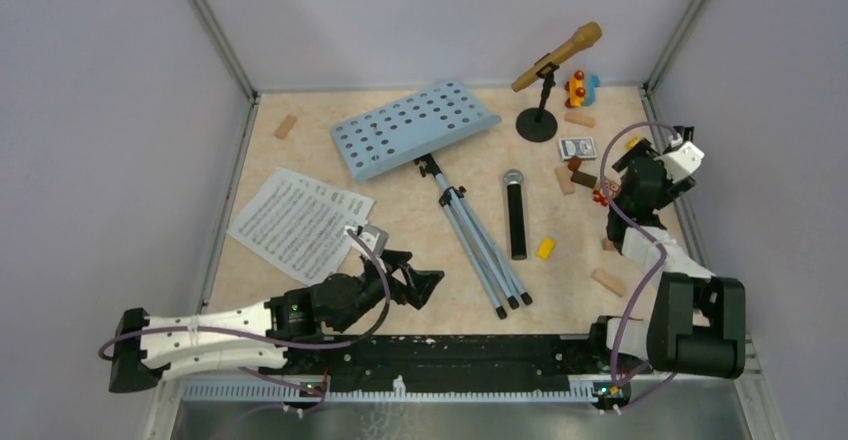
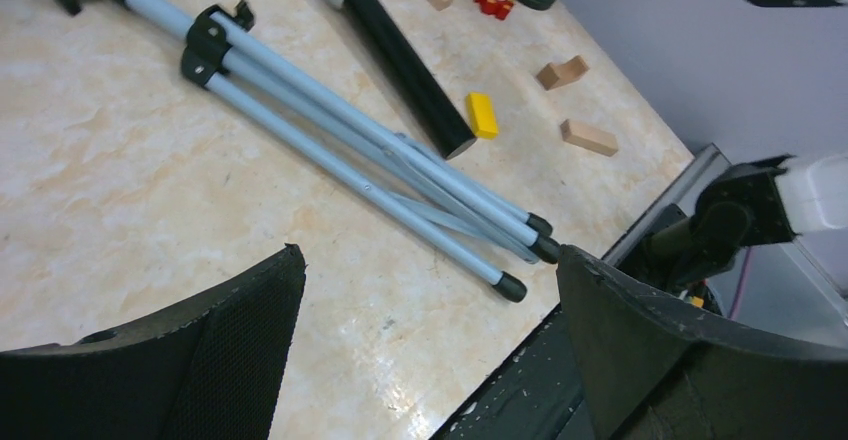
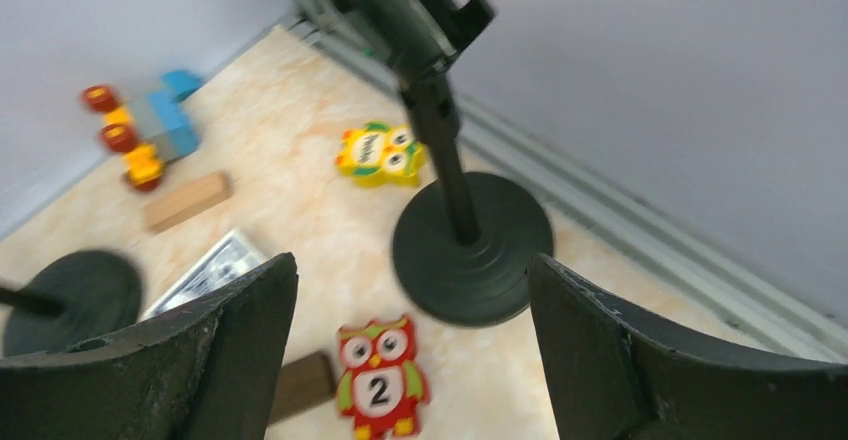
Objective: Pack up the instrument practice props
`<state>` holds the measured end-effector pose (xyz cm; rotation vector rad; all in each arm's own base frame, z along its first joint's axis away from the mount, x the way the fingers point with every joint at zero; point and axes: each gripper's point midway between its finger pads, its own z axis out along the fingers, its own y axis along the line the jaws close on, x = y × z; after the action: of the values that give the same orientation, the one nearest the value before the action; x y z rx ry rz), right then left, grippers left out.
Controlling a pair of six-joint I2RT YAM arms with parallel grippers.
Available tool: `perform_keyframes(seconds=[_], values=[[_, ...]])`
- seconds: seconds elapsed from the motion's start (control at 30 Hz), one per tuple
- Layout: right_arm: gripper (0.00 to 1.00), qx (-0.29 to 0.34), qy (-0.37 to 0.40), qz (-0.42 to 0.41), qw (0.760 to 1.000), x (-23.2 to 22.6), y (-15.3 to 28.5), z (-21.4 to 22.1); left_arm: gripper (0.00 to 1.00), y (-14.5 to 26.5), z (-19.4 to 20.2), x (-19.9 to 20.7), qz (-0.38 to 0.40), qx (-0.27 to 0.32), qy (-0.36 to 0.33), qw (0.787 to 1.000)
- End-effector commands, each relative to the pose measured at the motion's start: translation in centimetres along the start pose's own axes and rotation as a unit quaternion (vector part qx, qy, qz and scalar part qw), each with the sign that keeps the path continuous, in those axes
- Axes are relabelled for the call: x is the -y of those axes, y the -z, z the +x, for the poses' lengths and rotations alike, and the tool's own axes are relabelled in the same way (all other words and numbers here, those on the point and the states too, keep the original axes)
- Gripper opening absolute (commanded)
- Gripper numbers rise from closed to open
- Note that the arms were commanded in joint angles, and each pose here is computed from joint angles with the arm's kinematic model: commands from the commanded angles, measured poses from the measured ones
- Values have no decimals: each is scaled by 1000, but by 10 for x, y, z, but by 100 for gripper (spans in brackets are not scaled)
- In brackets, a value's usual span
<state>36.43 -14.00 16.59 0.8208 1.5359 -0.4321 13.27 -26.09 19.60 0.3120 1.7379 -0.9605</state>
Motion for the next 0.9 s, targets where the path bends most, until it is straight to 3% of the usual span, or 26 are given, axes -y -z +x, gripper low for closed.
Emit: perform_keyframes(seconds=[0.0, 0.1, 0.2, 0.37, 0.53, 0.67, 0.87], values=[[83, -54, -61, -138, 987, -39, 34, 1, 99, 3, -4, -19, -73, -5, 34, 997], [82, -62, -68, -277, 956, -76, 67, -3, 99, 5, 1, -25, -99, -28, 30, 994], [81, -54, -73, -405, 910, -115, 97, -20, 99, 4, 2, -25, -109, -34, 41, 993], [80, -28, -76, -510, 856, -157, 112, -40, 99, -1, 8, -19, -94, -40, 41, 994], [79, 18, -64, -532, 844, -192, 90, -42, 99, -8, 23, -15, -85, -59, 40, 994], [79, 76, 7, -538, 840, -234, 65, -39, 99, -12, 34, -14, -80, -71, 40, 993], [76, 140, 31, -549, 824, -277, 26, -29, 99, -16, 33, -10, -74, -67, 39, 994]])
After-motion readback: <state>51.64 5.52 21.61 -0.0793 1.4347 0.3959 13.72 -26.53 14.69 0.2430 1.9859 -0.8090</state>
